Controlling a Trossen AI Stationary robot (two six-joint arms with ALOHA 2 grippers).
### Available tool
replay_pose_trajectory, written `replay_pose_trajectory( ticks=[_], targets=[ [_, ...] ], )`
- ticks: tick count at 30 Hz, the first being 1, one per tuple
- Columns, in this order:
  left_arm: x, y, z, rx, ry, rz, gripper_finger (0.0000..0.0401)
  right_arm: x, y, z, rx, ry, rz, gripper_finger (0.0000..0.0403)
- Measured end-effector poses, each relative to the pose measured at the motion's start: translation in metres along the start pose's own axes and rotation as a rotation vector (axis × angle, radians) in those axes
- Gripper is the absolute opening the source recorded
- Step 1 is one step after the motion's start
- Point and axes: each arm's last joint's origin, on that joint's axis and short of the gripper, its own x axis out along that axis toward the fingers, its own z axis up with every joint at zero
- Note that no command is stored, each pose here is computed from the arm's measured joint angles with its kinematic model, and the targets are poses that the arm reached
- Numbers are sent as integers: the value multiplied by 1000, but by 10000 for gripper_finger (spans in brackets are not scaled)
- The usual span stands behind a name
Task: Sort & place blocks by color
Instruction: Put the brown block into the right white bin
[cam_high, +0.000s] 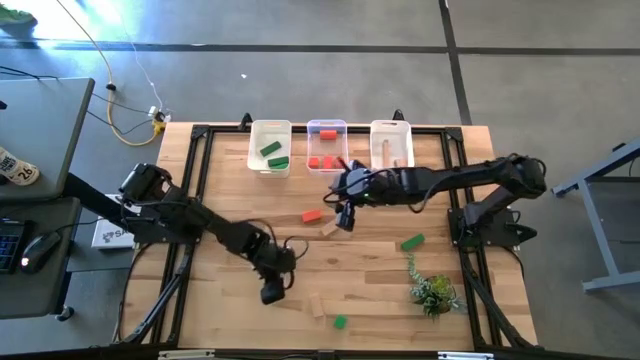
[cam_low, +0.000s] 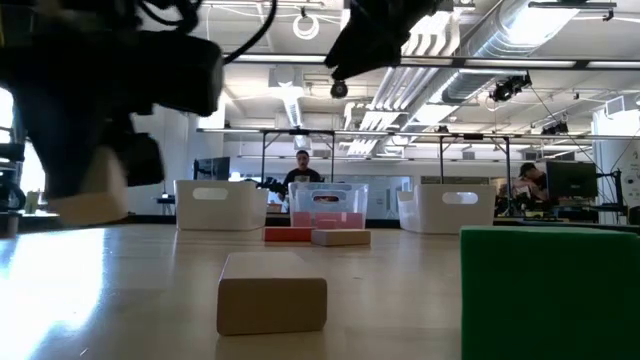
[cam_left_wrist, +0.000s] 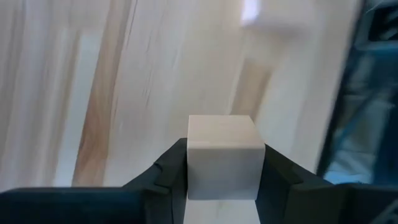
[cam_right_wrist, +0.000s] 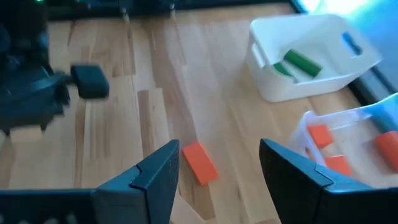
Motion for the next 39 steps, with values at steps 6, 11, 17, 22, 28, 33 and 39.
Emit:
replay_pose_trajectory(
  ticks=[6, 11, 17, 22, 28, 33, 39],
  targets=[
    [-9, 4, 30, 38, -134, -170, 109, -27, 11, 2, 15, -15, 35, 209],
    [-20, 6, 52, 70, -275, -289, 111, -38, 26, -6, -12, 28, 36, 209],
    [-32, 8, 70, 100, -408, -376, 110, -46, 46, -18, -42, 83, 2, 209],
    [-38, 9, 77, 92, -464, -412, 112, -53, 61, -21, -71, 60, -4, 209],
    [-43, 5, 82, 101, -548, -447, 112, -63, 81, -26, -110, 41, 50, 209],
    [-51, 1, 88, 107, -625, -509, 112, -73, 96, -28, -129, 8, 93, 209],
    [-59, -3, 92, 106, -696, -571, 113, -84, 114, -32, -153, -33, 139, 209]
  ],
)
